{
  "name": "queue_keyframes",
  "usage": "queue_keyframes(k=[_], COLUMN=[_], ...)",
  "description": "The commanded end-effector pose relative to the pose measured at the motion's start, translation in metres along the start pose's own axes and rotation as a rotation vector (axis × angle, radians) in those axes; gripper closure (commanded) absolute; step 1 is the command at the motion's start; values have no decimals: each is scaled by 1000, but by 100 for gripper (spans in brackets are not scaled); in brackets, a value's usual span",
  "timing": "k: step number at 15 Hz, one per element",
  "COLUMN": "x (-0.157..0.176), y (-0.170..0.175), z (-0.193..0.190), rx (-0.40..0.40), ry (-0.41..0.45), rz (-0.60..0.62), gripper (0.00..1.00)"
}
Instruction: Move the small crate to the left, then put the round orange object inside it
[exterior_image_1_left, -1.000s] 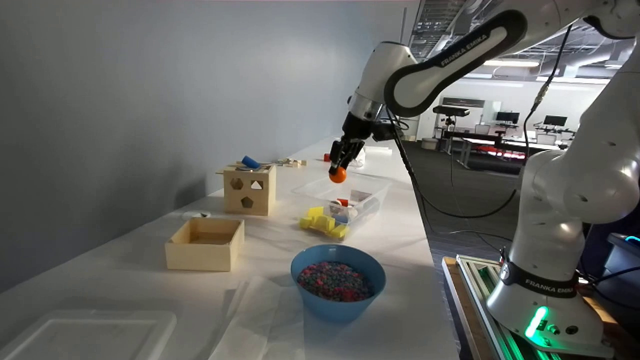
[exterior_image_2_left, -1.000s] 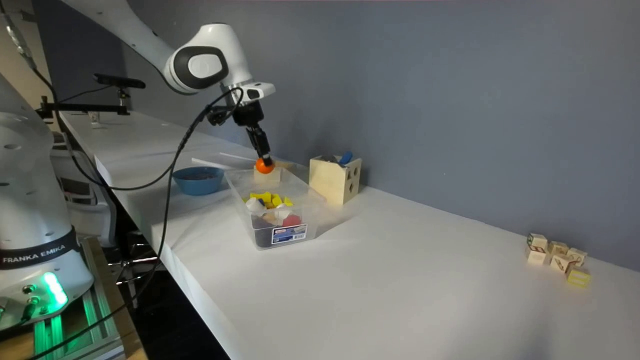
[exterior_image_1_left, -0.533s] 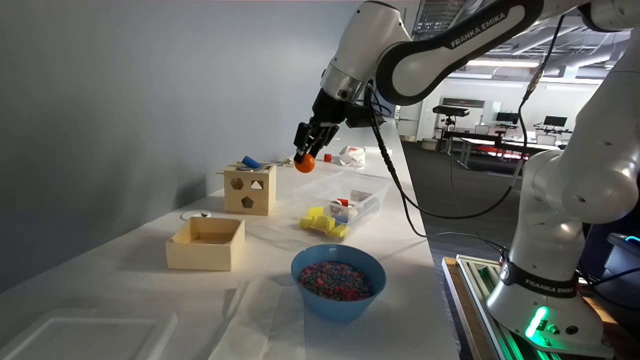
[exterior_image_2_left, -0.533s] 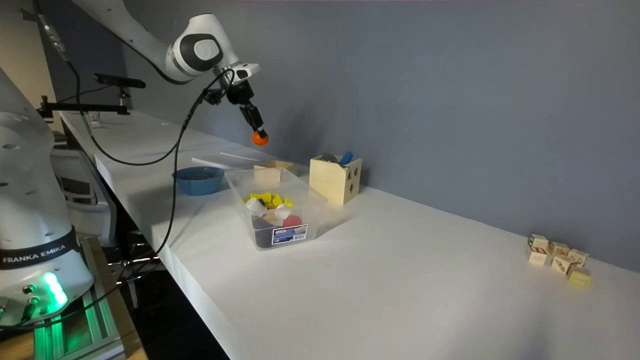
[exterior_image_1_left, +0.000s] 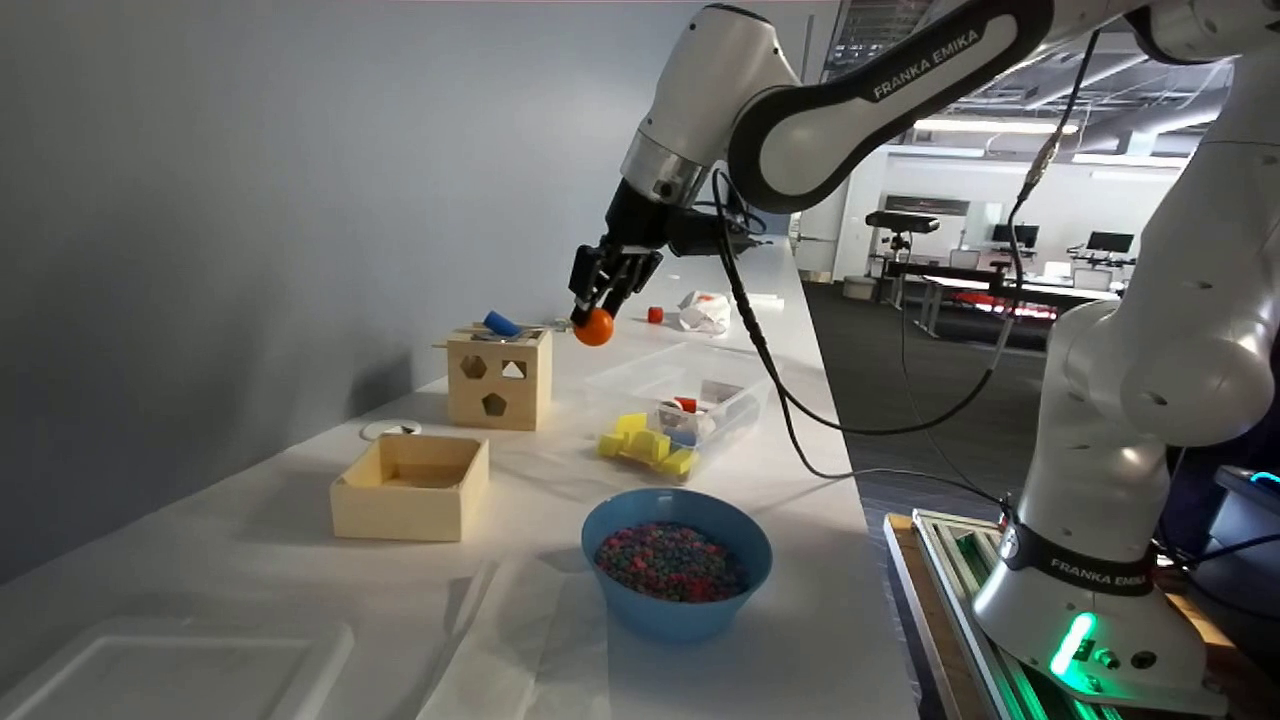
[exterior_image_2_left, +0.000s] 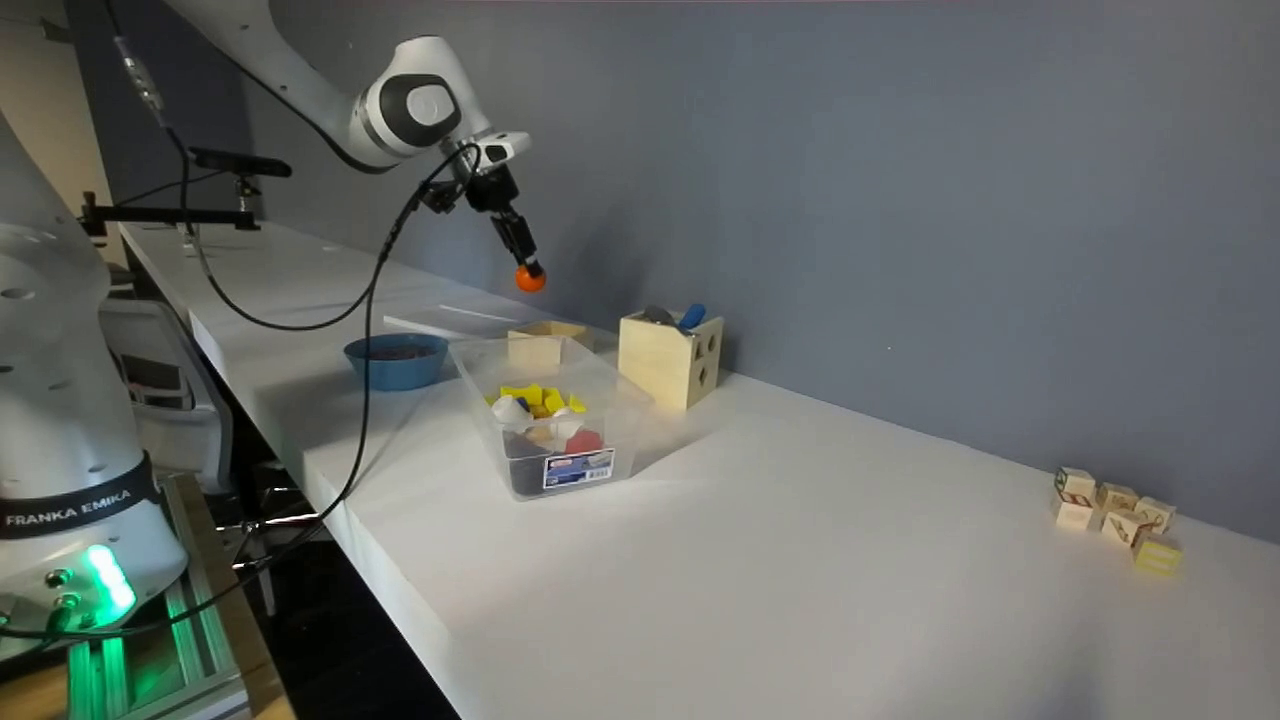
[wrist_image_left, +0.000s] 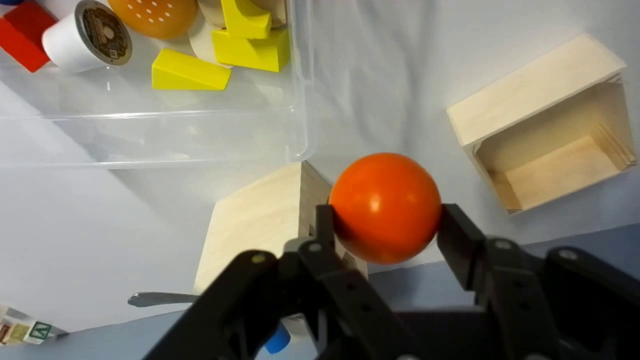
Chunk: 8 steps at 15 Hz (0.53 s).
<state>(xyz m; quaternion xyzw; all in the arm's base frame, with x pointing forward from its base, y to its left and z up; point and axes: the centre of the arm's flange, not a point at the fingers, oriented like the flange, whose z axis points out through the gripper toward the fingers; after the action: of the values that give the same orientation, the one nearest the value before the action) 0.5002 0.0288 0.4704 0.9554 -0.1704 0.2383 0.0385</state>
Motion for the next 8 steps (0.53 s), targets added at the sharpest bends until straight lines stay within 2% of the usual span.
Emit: queue_keyframes(k=[1,5,8], x=[32,63,74], y=[-55,-125,-147], z=[-17,-29,-9], rx=[42,52,69], ry=[91,151,72], rz=[-22,-134,-177], gripper=[70,70,70])
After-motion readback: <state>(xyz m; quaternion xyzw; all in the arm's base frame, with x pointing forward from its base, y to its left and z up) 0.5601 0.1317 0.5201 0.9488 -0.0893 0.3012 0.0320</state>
